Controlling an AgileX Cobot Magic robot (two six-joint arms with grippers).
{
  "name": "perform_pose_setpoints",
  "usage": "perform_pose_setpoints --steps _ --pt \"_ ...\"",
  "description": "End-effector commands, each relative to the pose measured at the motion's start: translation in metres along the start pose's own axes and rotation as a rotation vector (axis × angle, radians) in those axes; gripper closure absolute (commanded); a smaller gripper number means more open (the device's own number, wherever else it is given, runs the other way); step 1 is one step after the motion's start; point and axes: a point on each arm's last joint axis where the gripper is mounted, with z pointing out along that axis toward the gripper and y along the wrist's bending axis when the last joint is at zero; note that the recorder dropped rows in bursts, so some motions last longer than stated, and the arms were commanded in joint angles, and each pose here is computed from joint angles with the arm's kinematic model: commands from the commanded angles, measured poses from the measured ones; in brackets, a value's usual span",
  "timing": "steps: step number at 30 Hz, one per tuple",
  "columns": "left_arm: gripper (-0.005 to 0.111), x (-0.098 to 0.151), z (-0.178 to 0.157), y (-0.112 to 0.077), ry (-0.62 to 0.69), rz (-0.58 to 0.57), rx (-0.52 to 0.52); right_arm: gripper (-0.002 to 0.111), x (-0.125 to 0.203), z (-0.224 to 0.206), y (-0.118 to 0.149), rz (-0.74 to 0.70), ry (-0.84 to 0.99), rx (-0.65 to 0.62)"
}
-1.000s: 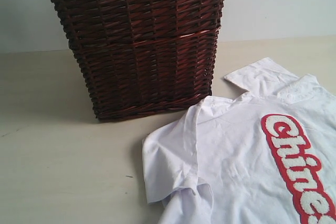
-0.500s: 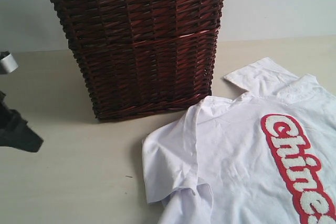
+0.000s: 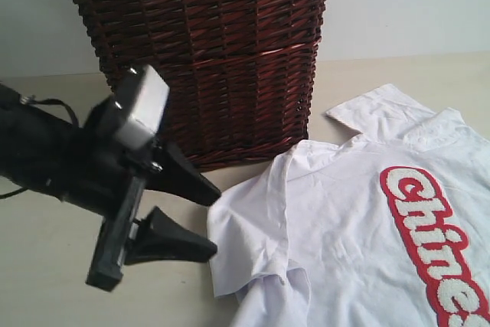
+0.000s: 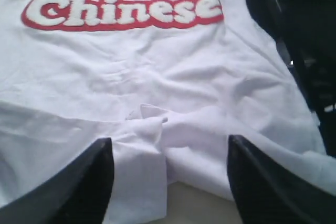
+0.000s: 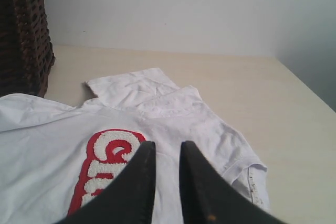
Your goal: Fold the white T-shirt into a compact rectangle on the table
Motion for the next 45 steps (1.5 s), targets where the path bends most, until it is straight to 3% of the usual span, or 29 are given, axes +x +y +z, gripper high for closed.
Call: perform_pose_setpoints --steps 1,6,10,18,26,28,32,36,43,45 --pt "0.045 0.001 0.035 -0.009 0.066 0.094 0.033 0.091 0.001 0.000 0.000 -0.009 -0.006 0.003" --pt "0.045 0.014 0.074 -0.013 0.164 0.080 0.029 0.091 0.001 0.000 0.000 -0.009 -0.006 0.003" --pt "0.045 0.022 0.087 -0.012 0.221 0.080 -0.002 0.091 0.001 0.000 0.000 -0.009 -0.006 0.003" --pt "0.045 -0.002 0.091 0.007 0.099 -0.025 -0.105 0.091 0.001 0.000 0.000 -0.009 -0.006 0.003" --pt "0.045 0.017 0.103 0.008 0.189 0.037 -0.037 0.091 0.001 0.000 0.000 -0.009 -0.006 0.003" --pt "0.051 0.016 0.104 0.009 0.183 0.028 -0.041 0.091 0.001 0.000 0.000 -0.009 -0.006 0.003" --pt "0.082 0.015 0.104 0.009 0.167 0.000 -0.050 0.091 0.001 0.000 0.000 -0.009 -0.006 0.003" --pt "0.104 0.015 0.104 0.009 0.165 0.000 -0.047 0.091 0.001 0.000 0.000 -0.009 -0.006 0.003" --pt "0.107 0.014 0.102 0.011 0.168 0.006 -0.058 0.091 0.001 0.000 0.000 -0.009 -0.006 0.003" --pt "0.107 0.010 0.092 0.021 0.174 0.011 -0.145 0.091 0.001 0.000 0.000 -0.009 -0.006 0.003"
